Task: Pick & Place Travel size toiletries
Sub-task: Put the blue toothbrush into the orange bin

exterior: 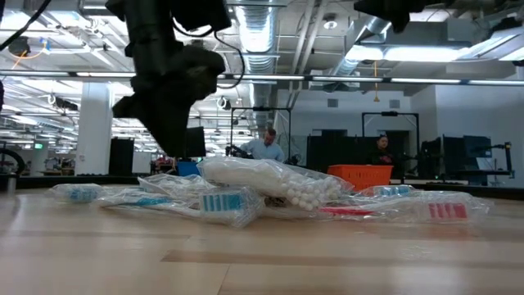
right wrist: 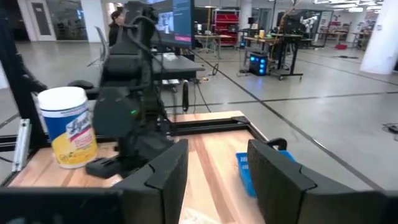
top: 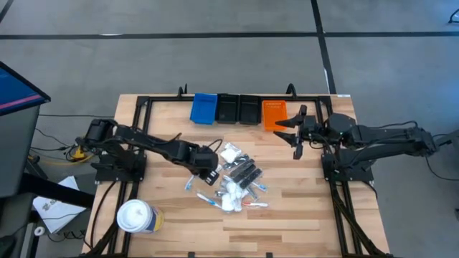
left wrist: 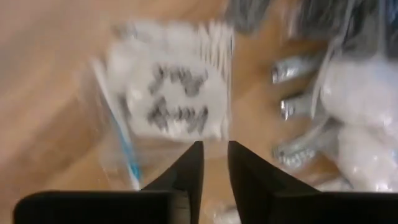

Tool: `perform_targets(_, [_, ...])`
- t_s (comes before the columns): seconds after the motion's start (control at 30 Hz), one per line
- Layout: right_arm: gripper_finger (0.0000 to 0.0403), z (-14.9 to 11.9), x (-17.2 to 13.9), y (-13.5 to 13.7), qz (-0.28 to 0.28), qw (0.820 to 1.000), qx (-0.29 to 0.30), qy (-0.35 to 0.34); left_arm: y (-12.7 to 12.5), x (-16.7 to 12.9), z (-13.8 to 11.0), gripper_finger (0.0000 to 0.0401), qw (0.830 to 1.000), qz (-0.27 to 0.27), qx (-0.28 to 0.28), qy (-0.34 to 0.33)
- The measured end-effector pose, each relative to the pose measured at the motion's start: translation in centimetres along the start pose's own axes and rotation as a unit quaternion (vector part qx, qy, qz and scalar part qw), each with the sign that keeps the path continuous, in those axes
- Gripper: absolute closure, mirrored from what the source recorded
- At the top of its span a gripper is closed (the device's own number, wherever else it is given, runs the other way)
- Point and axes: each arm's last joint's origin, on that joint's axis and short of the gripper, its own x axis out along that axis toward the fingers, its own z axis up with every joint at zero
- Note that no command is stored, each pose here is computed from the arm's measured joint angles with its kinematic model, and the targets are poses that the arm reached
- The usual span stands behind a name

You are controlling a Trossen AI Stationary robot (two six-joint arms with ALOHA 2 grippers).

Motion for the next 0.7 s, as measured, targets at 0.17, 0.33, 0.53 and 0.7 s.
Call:
perform_targets(0.17, [0.0244, -0.1, 0.1, -0.6, -0.017, 1.0, 0.0, 0.004, 0.8, -0.2, -0.2, 0.0394, 0.999, 0.032, -0.011, 0.016])
perform_targets(0.33, [0.0244, -0.1, 0.1, -0.9, -0.025, 1.0, 0.001, 0.003, 1.8, -0.8, 1.1, 0.04, 0.997, 0.059, -0.039, -0.033])
perform_targets(0.53, [0.0244, 0.0, 0.1, -0.9, -0.028, 1.0, 0.001, 0.002, 2.8, 1.8, 2.1, 0.0401, 0.996, 0.076, -0.051, 0.014])
perform_targets(0.7, [0.0244, -0.1, 0.1, -0.9, -0.027, 1.0, 0.004, 0.003, 2.9, 3.4, 3.5, 0.0401, 0.998, 0.043, -0.038, 0.029])
